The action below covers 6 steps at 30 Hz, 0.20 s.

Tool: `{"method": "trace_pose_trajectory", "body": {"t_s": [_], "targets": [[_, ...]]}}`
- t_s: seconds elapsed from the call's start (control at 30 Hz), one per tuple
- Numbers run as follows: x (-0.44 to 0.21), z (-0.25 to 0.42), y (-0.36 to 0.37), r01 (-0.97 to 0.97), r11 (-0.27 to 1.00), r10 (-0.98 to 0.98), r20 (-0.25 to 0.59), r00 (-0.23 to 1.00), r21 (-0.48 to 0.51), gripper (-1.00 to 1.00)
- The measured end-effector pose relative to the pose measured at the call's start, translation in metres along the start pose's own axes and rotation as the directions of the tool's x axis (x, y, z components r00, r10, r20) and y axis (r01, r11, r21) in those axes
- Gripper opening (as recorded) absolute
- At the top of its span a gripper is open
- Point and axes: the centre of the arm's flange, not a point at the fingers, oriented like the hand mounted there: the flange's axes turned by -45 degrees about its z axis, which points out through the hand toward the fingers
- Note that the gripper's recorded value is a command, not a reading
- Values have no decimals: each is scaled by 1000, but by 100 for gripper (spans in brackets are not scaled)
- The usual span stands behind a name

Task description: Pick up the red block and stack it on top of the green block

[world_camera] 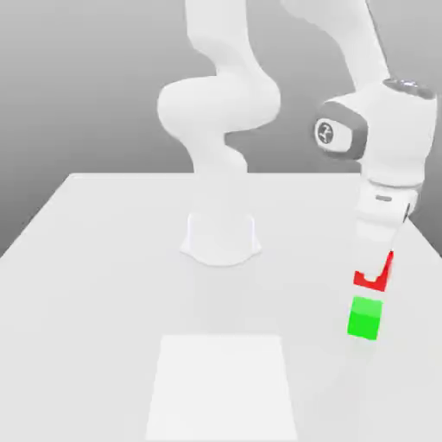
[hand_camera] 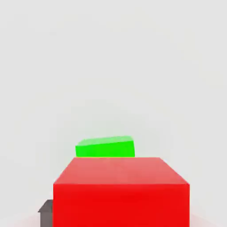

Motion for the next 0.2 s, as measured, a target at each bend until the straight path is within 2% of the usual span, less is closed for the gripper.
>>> {"method": "trace_pose_trajectory", "body": {"t_s": [0.07,0.1,0.2], "targets": [[-1,19,-1,2,1000,-2,0,1000,0,-100],[-1,27,-1,4,1000,-4,0,1000,1,100],[-1,27,-1,4,1000,-4,0,1000,1,100]]}}
